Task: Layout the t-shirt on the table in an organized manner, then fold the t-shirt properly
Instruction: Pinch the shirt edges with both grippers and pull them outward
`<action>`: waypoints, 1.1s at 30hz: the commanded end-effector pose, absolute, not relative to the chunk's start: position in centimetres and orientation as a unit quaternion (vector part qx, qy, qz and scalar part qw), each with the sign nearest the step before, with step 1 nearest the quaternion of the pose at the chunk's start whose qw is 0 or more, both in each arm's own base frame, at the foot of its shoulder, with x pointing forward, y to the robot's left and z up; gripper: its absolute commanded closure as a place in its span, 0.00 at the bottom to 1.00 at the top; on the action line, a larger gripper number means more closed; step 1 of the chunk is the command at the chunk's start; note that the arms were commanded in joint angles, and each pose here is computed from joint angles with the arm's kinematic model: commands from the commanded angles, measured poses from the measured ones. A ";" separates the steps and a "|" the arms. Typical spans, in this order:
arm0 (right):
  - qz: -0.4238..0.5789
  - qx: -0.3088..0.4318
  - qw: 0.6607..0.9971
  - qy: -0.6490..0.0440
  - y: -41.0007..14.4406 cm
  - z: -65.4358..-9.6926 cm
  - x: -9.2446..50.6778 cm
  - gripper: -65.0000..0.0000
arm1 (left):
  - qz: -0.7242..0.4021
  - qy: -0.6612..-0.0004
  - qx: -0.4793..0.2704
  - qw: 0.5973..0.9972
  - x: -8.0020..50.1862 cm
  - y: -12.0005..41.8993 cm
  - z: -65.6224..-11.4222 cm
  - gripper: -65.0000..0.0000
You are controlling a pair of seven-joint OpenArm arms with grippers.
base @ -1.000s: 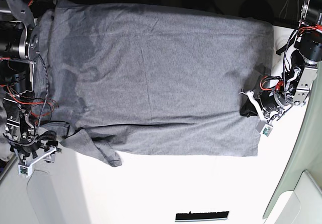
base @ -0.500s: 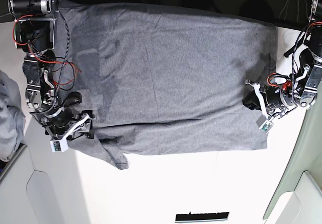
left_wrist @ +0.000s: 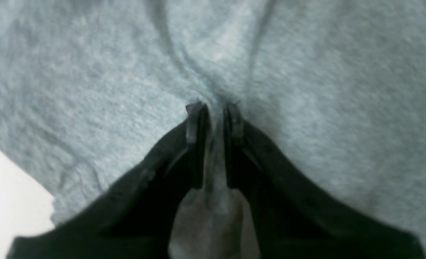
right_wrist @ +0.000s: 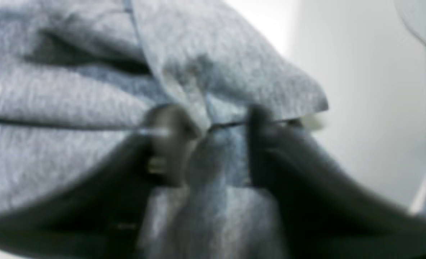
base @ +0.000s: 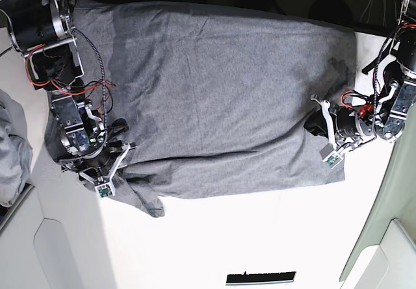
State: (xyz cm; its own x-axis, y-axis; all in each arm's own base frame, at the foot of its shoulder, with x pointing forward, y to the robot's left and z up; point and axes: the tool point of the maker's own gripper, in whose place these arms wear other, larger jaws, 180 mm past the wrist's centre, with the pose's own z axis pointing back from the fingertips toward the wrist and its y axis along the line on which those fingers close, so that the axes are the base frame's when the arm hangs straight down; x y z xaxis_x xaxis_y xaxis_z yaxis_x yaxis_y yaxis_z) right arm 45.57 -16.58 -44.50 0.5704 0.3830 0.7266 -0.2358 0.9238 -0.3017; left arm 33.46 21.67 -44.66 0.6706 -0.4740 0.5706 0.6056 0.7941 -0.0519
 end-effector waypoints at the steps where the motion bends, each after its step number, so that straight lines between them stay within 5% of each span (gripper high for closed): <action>1: 0.176 -0.098 0.862 -0.465 -16.8 -41.7 47.9 0.78 | -0.303 -0.303 -0.120 0.896 34.9 21.7 -42.8 0.82; 4: 0.200 -0.106 0.853 -0.471 -16.5 -40.6 48.8 1.00 | -0.311 -0.312 -0.124 0.890 35.2 20.9 -42.3 0.82; 14: 0.221 -0.151 0.807 -0.526 -17.2 -33.0 54.2 1.00 | -0.315 -0.286 -0.153 0.892 32.5 18.9 -44.3 0.82; 17: 0.206 -0.145 0.806 -0.535 -17.2 -32.2 54.7 0.59 | -0.315 -0.276 -0.162 0.894 31.3 18.5 -45.1 0.82; 19: 0.185 -0.148 0.811 -0.535 -17.8 -32.6 54.4 0.44 | -0.314 -0.275 -0.164 0.894 31.2 18.4 -45.2 0.82; 30: 0.096 -0.201 0.851 -0.476 -19.8 -38.0 47.2 0.43 | -0.293 -0.268 -0.156 0.905 30.9 21.4 -44.4 0.82; 33: 0.091 -0.188 0.843 -0.495 -18.2 -36.9 44.7 0.53 | -0.284 -0.278 -0.150 0.905 31.1 22.5 -43.2 0.82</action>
State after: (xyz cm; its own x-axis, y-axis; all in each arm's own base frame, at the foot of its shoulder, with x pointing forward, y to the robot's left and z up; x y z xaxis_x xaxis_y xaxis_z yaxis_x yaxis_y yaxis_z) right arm 43.22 -17.77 -39.04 0.5451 0.3265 0.7722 0.0070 0.9193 -0.3936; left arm 29.78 22.44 -44.69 0.7095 -0.4432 0.5479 0.5937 0.7948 -0.1260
